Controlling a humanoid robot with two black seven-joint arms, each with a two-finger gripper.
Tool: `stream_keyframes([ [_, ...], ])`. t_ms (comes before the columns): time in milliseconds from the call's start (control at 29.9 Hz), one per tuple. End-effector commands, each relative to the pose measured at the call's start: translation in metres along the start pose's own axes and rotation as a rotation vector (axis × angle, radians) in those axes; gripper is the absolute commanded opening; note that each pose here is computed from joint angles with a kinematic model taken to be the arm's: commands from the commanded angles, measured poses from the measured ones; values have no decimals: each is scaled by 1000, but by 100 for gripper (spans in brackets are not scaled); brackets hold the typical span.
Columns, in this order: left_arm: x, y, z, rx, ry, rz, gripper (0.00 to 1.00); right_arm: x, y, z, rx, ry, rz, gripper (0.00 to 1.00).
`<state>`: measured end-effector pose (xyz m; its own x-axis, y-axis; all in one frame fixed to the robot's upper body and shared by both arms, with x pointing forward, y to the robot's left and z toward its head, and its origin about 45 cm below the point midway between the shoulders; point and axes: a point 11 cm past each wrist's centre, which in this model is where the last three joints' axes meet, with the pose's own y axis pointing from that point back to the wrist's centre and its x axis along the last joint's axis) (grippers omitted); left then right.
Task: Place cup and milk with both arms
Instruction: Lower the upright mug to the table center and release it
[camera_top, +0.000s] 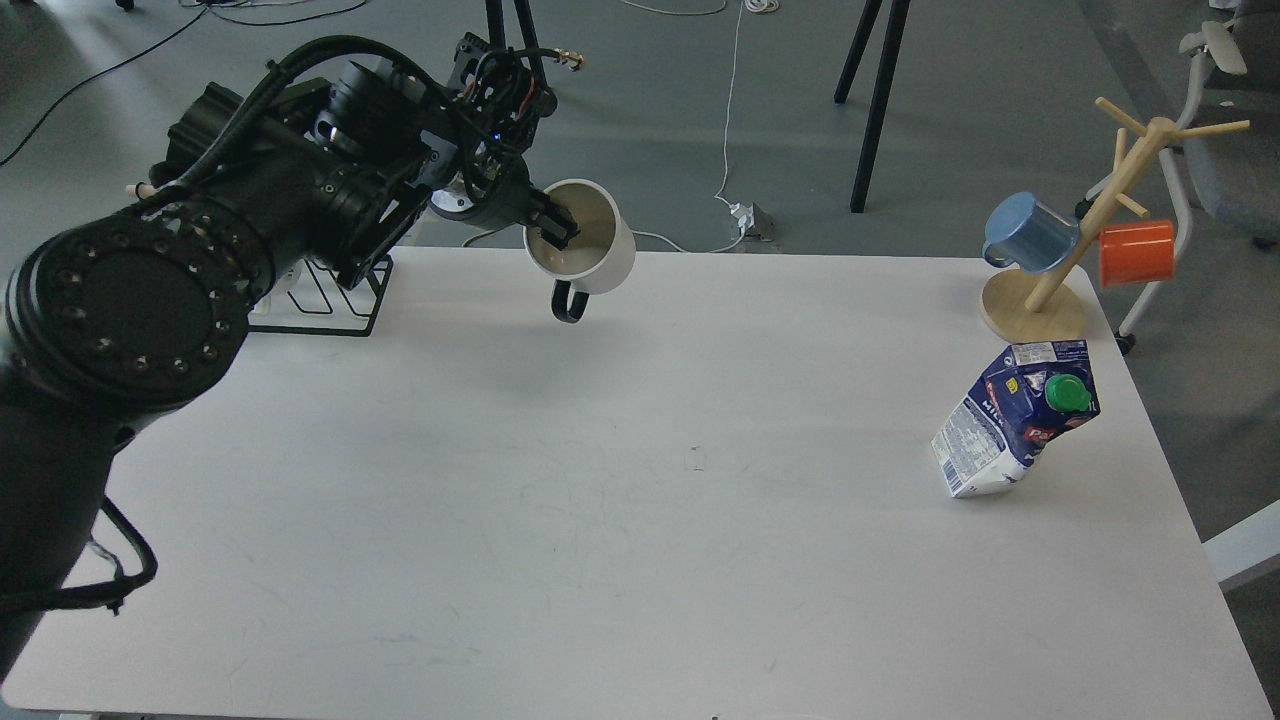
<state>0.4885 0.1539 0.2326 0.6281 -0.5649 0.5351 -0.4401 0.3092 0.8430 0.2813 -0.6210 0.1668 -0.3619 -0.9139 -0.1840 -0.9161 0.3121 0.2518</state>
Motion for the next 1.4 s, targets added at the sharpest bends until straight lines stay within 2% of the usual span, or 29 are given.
stream_keyframes([
  [0,-17,-12,24,-50,-88,-84,6,3,1,3,-5,2,11,100],
  [334,-61,-34,90,-249,-148,-206,5,6,2,6,-10,3,24,100],
  [535,-75,-39,133,-391,-124,-216,5,7,3,6,-10,4,27,100],
  [1371,-95,-48,134,-402,-97,-244,10,8,3,6,-10,6,31,100],
])
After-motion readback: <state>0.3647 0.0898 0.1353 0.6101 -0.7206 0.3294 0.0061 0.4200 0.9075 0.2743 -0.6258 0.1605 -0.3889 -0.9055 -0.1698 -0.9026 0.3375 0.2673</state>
